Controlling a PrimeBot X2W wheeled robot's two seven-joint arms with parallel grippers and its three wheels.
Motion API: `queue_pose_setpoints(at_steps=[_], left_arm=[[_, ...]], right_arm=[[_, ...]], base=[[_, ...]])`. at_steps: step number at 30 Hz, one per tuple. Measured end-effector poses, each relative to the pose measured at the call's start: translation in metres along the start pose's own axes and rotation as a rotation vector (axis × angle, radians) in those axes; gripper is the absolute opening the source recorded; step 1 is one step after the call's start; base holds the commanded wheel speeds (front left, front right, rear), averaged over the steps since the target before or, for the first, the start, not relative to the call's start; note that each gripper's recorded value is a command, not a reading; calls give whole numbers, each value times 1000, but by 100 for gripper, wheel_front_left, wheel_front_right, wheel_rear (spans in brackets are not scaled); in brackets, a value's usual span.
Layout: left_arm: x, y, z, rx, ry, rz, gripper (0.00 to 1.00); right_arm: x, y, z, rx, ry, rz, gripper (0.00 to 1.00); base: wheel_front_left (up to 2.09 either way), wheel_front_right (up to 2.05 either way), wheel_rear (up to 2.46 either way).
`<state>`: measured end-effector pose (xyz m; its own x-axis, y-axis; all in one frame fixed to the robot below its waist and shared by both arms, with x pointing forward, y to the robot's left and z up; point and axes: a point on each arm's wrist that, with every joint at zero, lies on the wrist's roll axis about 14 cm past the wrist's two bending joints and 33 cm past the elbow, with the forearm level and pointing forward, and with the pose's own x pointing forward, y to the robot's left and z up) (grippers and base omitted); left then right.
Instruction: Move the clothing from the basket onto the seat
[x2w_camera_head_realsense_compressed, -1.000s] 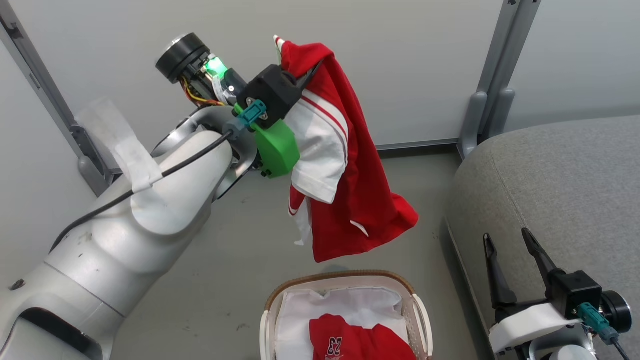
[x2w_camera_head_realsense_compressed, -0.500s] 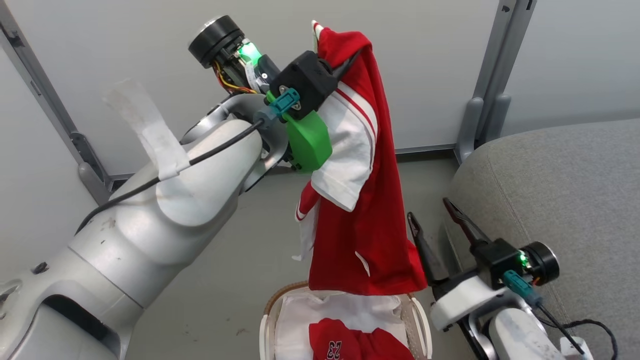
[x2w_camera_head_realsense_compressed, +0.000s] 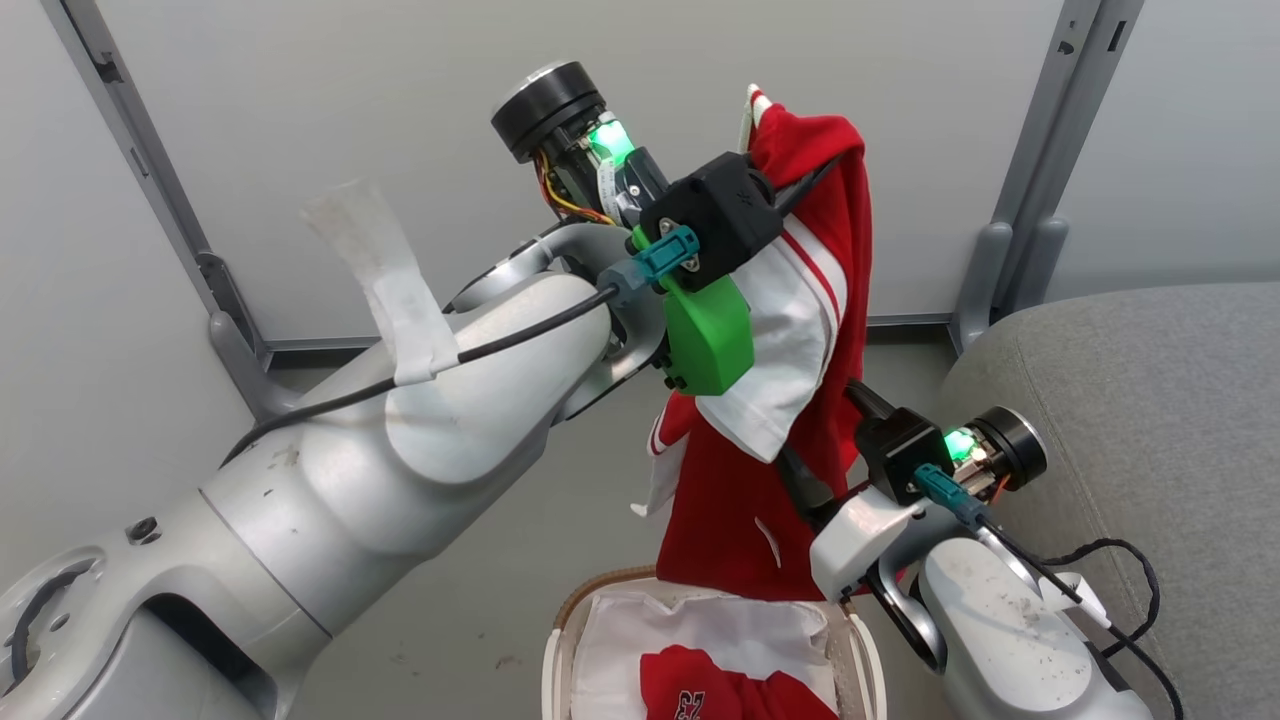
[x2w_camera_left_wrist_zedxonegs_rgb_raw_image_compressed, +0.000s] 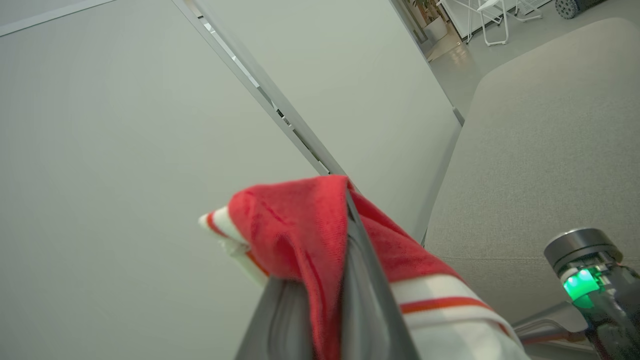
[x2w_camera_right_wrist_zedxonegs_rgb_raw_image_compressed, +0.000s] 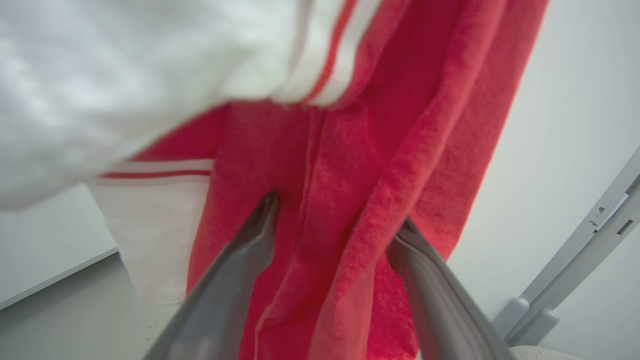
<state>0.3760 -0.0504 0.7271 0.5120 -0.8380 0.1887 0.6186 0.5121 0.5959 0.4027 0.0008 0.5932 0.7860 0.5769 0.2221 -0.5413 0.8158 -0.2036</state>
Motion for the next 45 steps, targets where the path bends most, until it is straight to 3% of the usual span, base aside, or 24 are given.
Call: queue_pose_setpoints(at_steps=[3, 4, 5, 6, 13, 18, 20, 21, 22, 27, 35, 45], left_arm=[[-1, -4, 4, -11, -9, -7, 0], [-1, -4, 5, -16, -10, -9, 0], [-2, -5, 5, -19, -9, -10, 0], [-3, -5, 5, -24, -9, -11, 0], [-17, -3, -24, -104, 44, 31, 0], [-37, -10, -64, -242, 107, 93, 0], [-43, -11, -75, -306, 111, 134, 45], [-48, -12, -83, -343, 119, 160, 89], [-52, -14, -91, -381, 127, 184, 100], [-73, -36, -128, -499, 201, 242, 100], [-98, -57, -152, -688, 207, 371, 100], [-124, -79, -176, -766, 263, 448, 100]], right_arm=[[4, -1, 0, -2, 5, 1, 97], [5, -3, -1, 1, 8, -6, 51], [5, -5, -2, 7, 11, -11, 33], [5, -6, -4, 11, 16, -14, 0], [8, -19, -2, 29, 7, -53, 0], [5, -29, -2, 37, 1, -85, 0], [4, -32, -4, 37, 3, -98, 0], [3, -35, -4, 38, 3, -105, 0], [2, -37, -4, 37, 3, -114, 0], [-1, -49, -5, 36, 1, -149, 0], [-9, -63, -13, 38, 17, -199, 0], [-18, -82, -16, 35, 24, -261, 0]], base=[[0, 0, 0], [0, 0, 0], [0, 0, 0], [0, 0, 0], [0, 0, 0], [0, 0, 0], [0, 0, 0], [0, 0, 0], [0, 0, 0], [0, 0, 0], [0, 0, 0], [0, 0, 0]])
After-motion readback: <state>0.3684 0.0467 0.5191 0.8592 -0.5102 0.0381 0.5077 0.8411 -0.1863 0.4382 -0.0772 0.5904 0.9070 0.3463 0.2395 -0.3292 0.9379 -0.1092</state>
